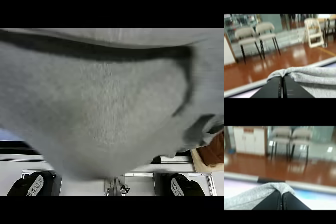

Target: Fold the shirts.

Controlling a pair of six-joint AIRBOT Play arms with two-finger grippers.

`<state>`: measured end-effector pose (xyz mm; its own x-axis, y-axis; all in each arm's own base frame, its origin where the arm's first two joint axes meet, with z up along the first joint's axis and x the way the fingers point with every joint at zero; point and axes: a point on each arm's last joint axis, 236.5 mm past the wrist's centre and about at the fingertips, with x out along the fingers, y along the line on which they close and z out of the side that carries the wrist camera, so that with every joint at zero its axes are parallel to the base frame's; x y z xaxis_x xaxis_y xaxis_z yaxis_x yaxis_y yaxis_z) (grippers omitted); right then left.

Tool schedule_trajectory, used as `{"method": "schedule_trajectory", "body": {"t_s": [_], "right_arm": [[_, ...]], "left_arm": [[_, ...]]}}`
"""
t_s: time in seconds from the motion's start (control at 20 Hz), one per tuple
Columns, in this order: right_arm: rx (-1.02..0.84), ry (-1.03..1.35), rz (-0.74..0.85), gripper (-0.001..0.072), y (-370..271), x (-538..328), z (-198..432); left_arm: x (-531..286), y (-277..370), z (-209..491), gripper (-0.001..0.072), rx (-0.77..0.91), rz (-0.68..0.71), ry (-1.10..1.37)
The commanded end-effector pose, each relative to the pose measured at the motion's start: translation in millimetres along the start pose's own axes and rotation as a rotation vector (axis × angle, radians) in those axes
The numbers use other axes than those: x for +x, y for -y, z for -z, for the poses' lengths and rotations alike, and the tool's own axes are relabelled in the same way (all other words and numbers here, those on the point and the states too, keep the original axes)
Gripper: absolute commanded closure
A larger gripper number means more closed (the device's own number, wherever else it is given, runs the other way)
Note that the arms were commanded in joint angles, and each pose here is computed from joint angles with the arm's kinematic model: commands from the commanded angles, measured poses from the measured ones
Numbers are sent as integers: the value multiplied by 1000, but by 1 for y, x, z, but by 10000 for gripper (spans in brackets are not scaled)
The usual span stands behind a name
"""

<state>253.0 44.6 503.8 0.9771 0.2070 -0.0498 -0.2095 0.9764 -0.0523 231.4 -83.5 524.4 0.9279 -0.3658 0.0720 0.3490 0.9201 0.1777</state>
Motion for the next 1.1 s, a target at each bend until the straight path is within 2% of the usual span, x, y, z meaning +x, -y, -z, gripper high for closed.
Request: {"method": "schedule_trajectory", "body": {"t_s": [0.0,0.15,0.25,0.4,0.55,0.7,0.95,1.0,1.05], "right_arm": [[168,-505,-59,657,13,56,126],[339,-817,-75,657,32,120,240],[478,-880,-60,657,44,175,308],[733,-838,-135,657,33,257,370],[905,-651,-135,657,34,327,384],[903,-588,-66,657,37,359,407],[853,-791,-116,656,-8,354,474],[869,-825,-128,601,-14,349,478],[892,-849,-136,372,-15,344,478]], "left_arm": [[37,-18,98,677,-103,33,-276],[75,-48,221,677,-211,22,-539],[100,-69,307,677,-300,-11,-680],[140,-78,401,677,-465,15,-808],[179,-88,451,677,-597,21,-816],[207,-93,481,677,-708,18,-792],[209,-72,537,677,-874,44,-900],[205,-64,544,659,-911,55,-933],[201,-58,546,538,-936,69,-960]]}}
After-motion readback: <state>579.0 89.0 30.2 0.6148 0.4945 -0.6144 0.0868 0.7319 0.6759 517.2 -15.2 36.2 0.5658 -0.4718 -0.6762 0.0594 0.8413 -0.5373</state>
